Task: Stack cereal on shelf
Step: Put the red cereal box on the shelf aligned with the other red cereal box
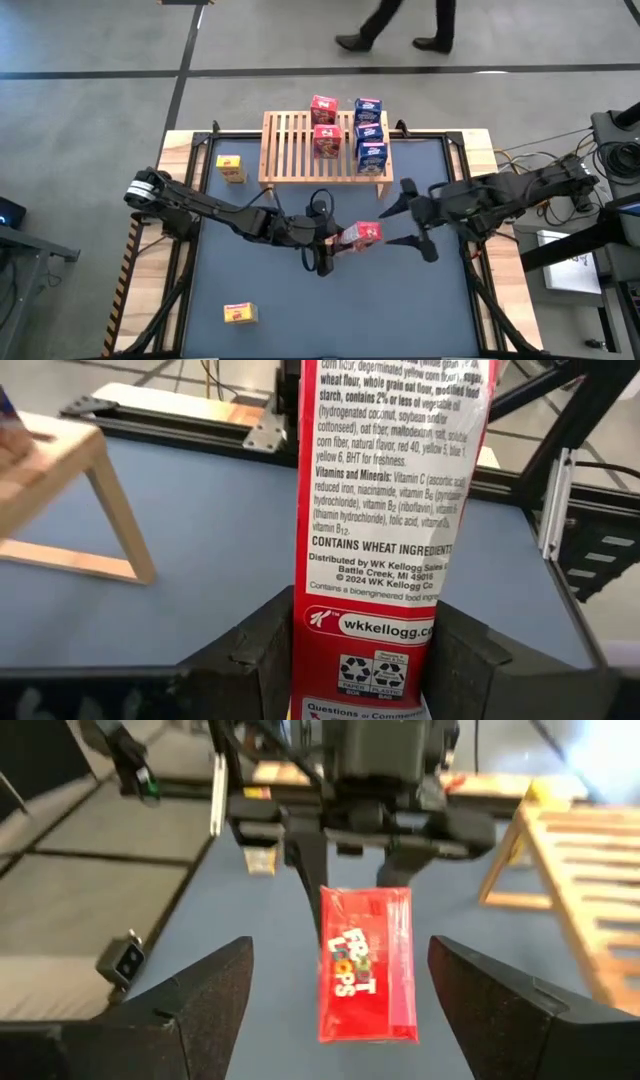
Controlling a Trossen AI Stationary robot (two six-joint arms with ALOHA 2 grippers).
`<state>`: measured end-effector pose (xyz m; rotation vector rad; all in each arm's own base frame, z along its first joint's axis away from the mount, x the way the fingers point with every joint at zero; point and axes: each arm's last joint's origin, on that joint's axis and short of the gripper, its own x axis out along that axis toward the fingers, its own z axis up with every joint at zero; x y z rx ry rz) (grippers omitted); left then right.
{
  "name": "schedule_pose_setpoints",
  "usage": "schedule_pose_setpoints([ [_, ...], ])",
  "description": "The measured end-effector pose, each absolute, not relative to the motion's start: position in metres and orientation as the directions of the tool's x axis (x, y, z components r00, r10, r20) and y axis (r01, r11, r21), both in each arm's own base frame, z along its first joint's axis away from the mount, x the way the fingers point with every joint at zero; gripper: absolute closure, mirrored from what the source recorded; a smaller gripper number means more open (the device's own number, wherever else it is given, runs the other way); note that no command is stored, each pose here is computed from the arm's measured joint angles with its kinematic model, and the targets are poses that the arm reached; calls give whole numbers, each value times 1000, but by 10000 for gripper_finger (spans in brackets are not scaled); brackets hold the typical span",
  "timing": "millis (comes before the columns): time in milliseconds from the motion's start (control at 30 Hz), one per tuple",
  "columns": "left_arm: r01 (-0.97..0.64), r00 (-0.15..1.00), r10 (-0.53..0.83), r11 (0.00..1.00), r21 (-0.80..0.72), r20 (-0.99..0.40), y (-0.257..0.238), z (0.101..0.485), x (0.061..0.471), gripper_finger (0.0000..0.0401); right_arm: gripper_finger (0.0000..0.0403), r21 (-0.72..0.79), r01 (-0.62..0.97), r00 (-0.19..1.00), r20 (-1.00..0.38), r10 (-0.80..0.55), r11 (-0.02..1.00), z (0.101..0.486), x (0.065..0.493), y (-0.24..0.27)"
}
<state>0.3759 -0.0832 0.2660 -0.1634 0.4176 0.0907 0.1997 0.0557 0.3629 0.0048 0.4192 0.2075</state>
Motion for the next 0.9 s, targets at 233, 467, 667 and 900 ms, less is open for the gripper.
schedule_pose_setpoints([
  [233,-108,926,68,990,-89,-370,-79,268,374,248,121,27,-230,911,-347,225,973,368,176,55],
  [467,-115,962,79,986,-123,-261,-66,257,351,248,132,-5,-210,922,-334,196,978,354,168,59],
  [667,-96,995,98,984,-150,8,-48,256,312,248,133,-66,-259,929,-292,229,964,344,171,65],
  [900,-138,971,157,984,-117,178,-16,246,278,248,138,-117,-392,909,-202,364,912,323,173,74],
])
